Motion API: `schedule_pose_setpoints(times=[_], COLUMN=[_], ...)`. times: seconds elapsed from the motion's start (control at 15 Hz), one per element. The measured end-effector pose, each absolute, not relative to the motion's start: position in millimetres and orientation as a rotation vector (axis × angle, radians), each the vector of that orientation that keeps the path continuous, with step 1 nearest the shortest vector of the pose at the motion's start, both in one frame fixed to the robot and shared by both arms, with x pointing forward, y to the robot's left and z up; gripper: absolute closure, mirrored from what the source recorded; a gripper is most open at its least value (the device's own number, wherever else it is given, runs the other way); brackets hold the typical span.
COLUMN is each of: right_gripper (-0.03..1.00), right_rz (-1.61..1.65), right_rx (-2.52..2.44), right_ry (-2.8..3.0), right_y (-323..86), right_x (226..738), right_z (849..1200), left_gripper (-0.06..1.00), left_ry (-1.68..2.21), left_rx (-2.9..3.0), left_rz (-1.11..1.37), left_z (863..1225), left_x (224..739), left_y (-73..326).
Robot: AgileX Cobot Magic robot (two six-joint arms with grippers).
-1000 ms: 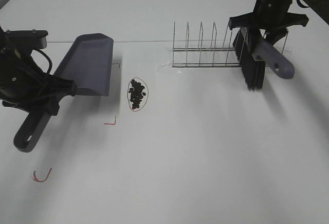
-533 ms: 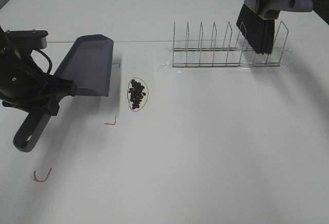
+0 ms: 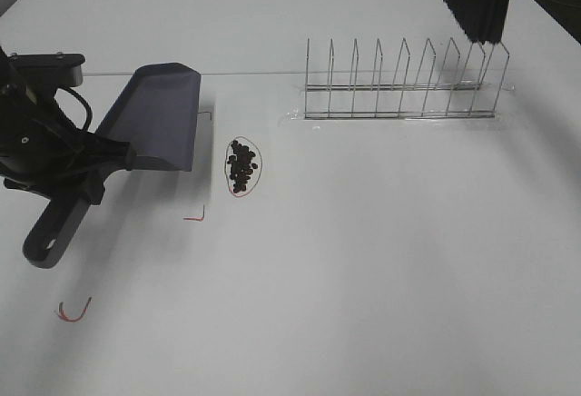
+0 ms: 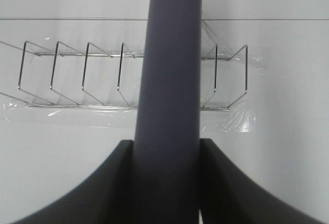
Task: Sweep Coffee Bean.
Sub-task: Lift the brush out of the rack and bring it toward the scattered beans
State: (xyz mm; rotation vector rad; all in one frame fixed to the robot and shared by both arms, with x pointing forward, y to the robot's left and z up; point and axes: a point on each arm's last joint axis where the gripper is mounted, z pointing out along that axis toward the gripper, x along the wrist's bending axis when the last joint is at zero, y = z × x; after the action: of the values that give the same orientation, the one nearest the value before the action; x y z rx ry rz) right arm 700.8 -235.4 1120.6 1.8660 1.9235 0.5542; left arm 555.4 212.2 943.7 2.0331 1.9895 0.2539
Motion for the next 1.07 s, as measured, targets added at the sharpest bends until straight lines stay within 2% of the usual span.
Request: schedule_pose_setpoints(times=[0.2, 0.4, 0.67, 0.93, 1.07], right_gripper=[0.59, 0.59, 0.59, 0.59, 0.59], right_rz=[0.487, 0.438, 0.466, 0.513, 0.527], right_rx=[1.928, 1.939, 1.838, 1.731, 1.631], right_ry=[1.993, 2.019, 2.087, 2.143, 2.197], right_y=[-236, -239, -220, -199, -180], right_x=[678, 649, 596, 585, 579], right_z=[1109, 1113, 1116, 1080, 1057], left_gripper=[0.59, 0.59, 0.59, 0.59, 0.59], left_ry=[1.991, 2.013, 2.095, 2.16, 2.148], left_rx=[2.034, 2.032, 2.098, 2.132, 2.149], left_rz=[0.253, 0.24, 0.155, 0.103, 0.107], left_z=[944, 939, 905, 876, 874], left_x=[555, 556, 555, 555, 555], left_y=[212, 212, 204, 203, 199])
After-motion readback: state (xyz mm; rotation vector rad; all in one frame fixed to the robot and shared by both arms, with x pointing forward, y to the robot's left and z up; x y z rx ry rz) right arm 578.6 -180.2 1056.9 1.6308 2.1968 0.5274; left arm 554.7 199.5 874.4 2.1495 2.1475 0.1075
